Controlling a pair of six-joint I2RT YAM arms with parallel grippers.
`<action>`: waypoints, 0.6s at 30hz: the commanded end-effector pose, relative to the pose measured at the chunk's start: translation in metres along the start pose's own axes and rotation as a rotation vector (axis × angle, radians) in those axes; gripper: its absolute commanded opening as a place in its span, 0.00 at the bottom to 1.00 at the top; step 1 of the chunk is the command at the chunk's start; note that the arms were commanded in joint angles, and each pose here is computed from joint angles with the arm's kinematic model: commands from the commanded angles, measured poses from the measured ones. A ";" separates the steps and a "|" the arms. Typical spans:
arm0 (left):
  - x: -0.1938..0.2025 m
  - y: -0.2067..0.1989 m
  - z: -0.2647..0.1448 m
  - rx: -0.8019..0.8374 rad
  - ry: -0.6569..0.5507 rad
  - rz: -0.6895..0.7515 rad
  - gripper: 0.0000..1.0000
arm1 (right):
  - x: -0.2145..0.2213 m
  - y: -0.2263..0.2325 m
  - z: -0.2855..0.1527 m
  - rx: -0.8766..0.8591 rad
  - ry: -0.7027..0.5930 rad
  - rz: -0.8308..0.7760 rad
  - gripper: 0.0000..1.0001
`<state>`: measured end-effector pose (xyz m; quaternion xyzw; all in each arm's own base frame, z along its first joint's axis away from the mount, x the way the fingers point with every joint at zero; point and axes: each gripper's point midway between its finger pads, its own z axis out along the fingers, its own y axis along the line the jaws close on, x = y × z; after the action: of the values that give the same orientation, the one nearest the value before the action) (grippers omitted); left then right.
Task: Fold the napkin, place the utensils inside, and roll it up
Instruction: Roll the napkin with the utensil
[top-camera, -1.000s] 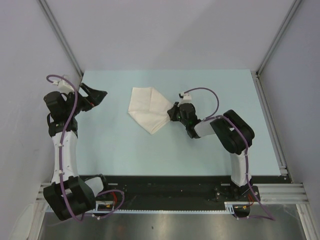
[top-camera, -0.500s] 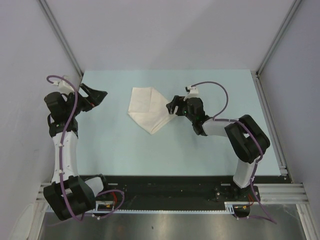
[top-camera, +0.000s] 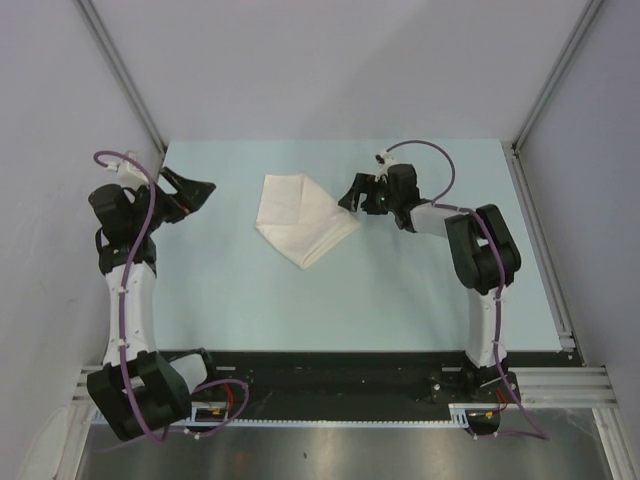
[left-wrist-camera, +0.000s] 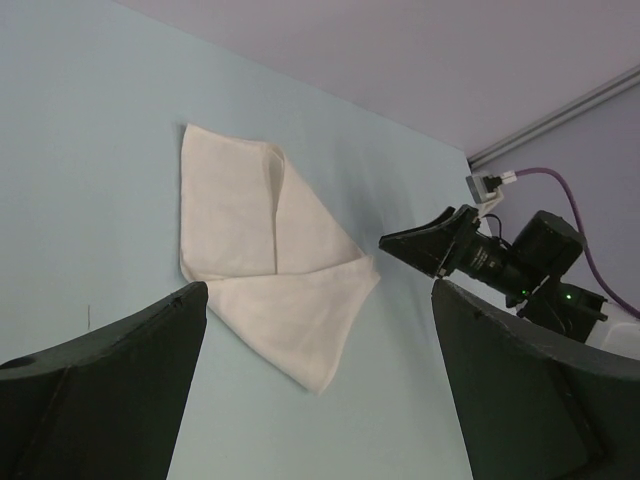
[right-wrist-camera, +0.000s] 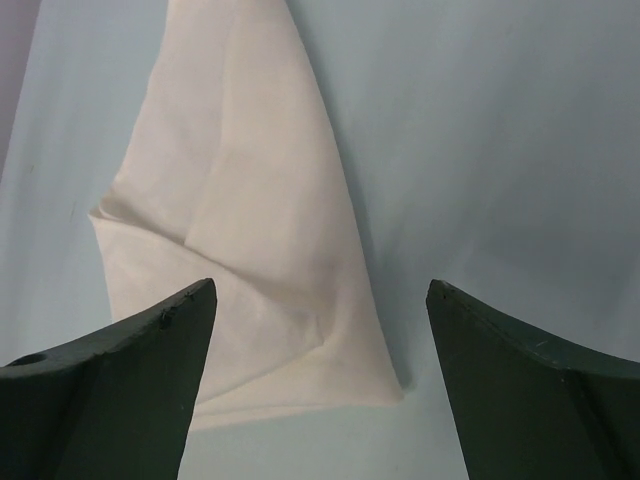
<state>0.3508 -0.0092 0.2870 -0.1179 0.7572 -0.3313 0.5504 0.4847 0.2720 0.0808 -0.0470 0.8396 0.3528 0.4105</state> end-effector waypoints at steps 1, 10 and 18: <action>-0.004 -0.002 0.000 0.024 -0.014 0.005 0.98 | 0.016 0.010 0.013 -0.104 0.118 0.036 0.90; -0.004 -0.003 0.000 0.030 -0.014 0.005 0.98 | 0.043 0.000 0.019 -0.142 0.216 0.083 0.58; -0.003 -0.002 -0.001 0.028 -0.017 0.000 0.98 | 0.054 -0.004 0.008 -0.104 0.237 0.100 0.28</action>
<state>0.3516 -0.0094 0.2847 -0.1210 0.7570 -0.3349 0.5478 0.4665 0.2905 0.0374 -0.0725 0.8585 0.4089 0.3007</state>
